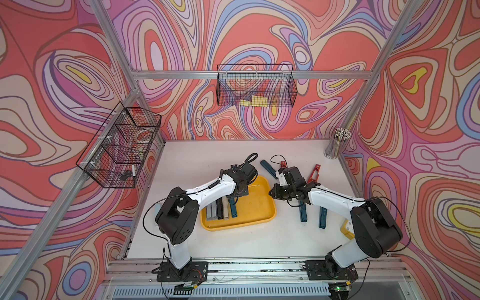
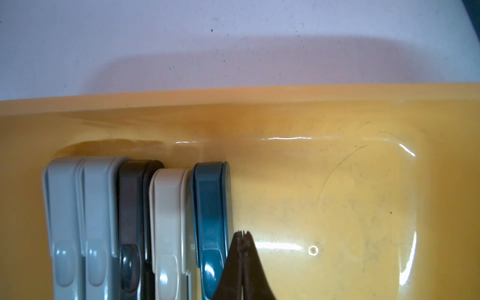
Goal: Put the pruning pliers into the storage box
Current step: Place the pruning pliers in the storage box.
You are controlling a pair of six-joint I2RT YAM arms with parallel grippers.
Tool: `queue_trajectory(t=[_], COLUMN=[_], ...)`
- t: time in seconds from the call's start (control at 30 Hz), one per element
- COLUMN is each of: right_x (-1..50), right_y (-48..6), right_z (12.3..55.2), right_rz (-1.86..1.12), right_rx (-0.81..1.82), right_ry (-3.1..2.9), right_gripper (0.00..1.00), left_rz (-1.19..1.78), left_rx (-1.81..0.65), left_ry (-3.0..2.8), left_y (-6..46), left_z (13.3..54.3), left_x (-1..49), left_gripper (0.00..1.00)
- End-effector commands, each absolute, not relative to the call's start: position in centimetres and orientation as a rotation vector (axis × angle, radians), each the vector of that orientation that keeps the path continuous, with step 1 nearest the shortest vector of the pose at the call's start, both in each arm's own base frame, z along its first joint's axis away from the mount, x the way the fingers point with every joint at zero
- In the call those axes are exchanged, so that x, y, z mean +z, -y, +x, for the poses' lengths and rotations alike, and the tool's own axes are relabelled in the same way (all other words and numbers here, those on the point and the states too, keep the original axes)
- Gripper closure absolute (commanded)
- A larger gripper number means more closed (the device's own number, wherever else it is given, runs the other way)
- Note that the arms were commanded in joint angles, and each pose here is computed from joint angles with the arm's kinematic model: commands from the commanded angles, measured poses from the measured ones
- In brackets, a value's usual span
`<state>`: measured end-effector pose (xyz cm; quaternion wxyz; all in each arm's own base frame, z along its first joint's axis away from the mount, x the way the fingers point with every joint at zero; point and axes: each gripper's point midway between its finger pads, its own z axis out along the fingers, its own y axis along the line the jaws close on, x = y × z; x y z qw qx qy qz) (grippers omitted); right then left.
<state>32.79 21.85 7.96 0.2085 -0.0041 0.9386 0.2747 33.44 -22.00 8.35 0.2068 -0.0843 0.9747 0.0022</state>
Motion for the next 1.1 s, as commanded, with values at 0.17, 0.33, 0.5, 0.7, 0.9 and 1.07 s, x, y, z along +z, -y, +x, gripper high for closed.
queue_trajectory(t=[0.17, 0.33, 0.5, 0.7, 0.9, 1.07], right_x=[8.3, 8.3, 8.4, 8.2, 8.2, 8.2], right_y=[-22.3, -22.3, -22.4, -22.4, -22.5, -22.5], right_z=[33.1, 33.1, 33.1, 33.1, 33.1, 33.0], right_rz=[-0.003, -0.003, -0.002, -0.002, -0.006, -0.007], right_rx=[0.799, 0.801, 0.805, 0.809, 0.815, 0.809], right_ry=[-2.583, -2.581, -2.581, -2.581, -2.583, -2.587], right_gripper=[0.92, 0.92, 0.92, 0.92, 0.92, 0.92], left_rz=[-0.336, -0.317, -0.301, -0.311, -0.325, -0.339], left_rx=[-0.092, -0.080, -0.023, 0.037, 0.097, 0.147], left_ry=[-2.747, -2.779, -2.788, -2.762, -2.739, -2.718], left_y=[23.9, 24.7, 24.2, 23.2, 22.4, 21.6], left_z=[33.4, 33.3, 32.9, 33.0, 33.2, 33.2], left_x=[5.9, 4.7, 4.0, 3.7, 3.7, 3.7], left_gripper=[1.00, 1.00, 1.00, 1.00, 1.00, 0.99])
